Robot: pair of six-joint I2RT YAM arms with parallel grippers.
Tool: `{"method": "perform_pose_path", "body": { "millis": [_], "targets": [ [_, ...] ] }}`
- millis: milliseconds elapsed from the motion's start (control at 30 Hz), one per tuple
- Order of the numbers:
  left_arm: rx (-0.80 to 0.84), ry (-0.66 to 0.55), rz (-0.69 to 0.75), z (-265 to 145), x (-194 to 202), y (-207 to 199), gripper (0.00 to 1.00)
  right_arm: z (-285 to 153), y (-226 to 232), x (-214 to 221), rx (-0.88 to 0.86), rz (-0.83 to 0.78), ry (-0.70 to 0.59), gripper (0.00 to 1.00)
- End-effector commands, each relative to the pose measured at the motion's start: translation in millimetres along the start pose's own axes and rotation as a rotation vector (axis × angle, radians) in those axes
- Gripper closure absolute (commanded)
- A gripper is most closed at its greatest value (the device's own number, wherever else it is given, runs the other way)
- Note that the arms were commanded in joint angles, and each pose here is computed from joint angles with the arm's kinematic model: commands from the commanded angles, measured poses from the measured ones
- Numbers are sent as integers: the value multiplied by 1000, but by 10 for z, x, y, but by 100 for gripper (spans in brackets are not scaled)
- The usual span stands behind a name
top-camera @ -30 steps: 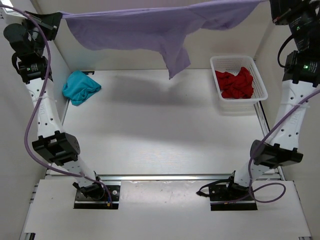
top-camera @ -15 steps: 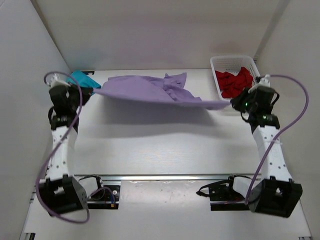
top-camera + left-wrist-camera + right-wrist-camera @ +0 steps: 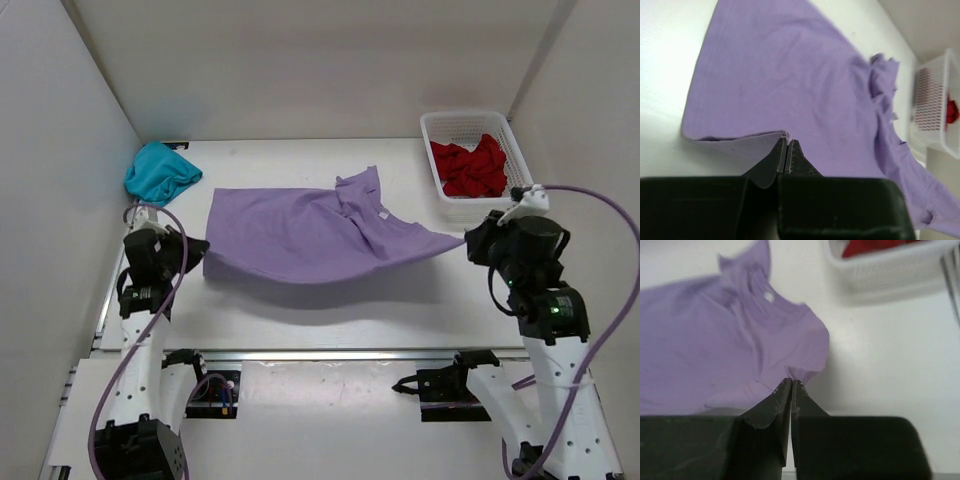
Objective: Fold and stack the t-shirts
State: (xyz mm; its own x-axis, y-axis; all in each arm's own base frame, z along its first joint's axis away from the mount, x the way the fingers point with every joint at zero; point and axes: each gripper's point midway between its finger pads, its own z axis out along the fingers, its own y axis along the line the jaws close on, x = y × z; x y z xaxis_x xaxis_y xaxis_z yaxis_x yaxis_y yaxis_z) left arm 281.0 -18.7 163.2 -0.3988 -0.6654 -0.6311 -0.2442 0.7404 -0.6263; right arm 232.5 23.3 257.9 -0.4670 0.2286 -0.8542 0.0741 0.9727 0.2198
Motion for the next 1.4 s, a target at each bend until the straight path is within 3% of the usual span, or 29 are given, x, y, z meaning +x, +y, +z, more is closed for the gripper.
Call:
{"method": "perform_pose_path", "body": {
  "millis": [0,100,133,200,300,367,400,433,467,500,533,600,633,800,900,933,967,1000,1033,1067,1167,1300,1367],
  "targets": [
    [179,-64,46,-166,-464,-630,100,-308,241,-749,-70,-20,-195,100],
    [365,-168,114,-597,-1142,-1573,99,-883,541,-1780,-130,-32,-458,100],
    [377,-179,115,-612,-1268,-1690,99,-971,521,-1978,-95,-25,-512,100],
    [512,-265,147,-1097,-1731,-2224,99,-1490,640,-2663,-97,-23,-681,100],
    [576,-407,147,-1616,-2338,-2561,98,-1944,831,-3211,-121,-26,-818,100],
    [571,-459,144,-1769,-2547,-2662,97,-2082,998,-3382,-107,17,-877,100],
    [586,-479,135,-1823,-2648,-2721,97,-2090,1374,-3183,-179,-184,-838,100],
    [580,-491,124,-1798,-2730,-2701,97,-2365,1117,-3385,-148,141,-892,100],
    [595,-510,122,-1887,-2793,-2753,98,-2480,1082,-3245,-195,74,-947,100],
    [591,-507,107,-1828,-2853,-2749,98,-2508,1021,-3380,-136,108,-956,100],
    [578,-511,98,-1762,-2918,-2714,97,-2474,1314,-3407,-123,-120,-953,100],
    [586,-489,76,-1649,-2953,-2691,97,-2574,1383,-3634,-139,-134,-999,100],
    [568,-488,62,-1559,-2993,-2617,98,-2677,1273,-3671,-163,-4,-1025,100],
    [473,-476,48,-1195,-3041,-2412,98,-2644,1378,-3601,-156,-111,-1052,100],
    [423,-445,49,-927,-2898,-2291,99,-2462,1487,-3418,-99,-208,-1051,99],
    [392,-455,42,-872,-2872,-2194,98,-2323,1442,-3424,-59,-158,-1043,100],
    [408,-443,56,-873,-2774,-2249,98,-2172,1585,-3360,-67,-282,-1038,100],
    [392,-418,59,-735,-2667,-2202,99,-1813,1648,-3286,-58,-336,-989,100],
    [355,-422,49,-672,-2614,-2106,98,-1474,1561,-3296,-21,-267,-934,100],
    [344,-398,63,-601,-2488,-2063,97,-1174,1688,-3134,-80,-350,-856,100],
    [292,-319,64,-304,-2191,-1778,98,-183,1646,-2641,-157,-332,-641,100],
    [218,-283,53,88,-2104,-1437,98,465,1575,-2657,-192,-312,-519,100],
    [223,-277,65,247,-2240,-1636,98,849,1506,-2972,-190,-285,-495,100]
  ]
}}
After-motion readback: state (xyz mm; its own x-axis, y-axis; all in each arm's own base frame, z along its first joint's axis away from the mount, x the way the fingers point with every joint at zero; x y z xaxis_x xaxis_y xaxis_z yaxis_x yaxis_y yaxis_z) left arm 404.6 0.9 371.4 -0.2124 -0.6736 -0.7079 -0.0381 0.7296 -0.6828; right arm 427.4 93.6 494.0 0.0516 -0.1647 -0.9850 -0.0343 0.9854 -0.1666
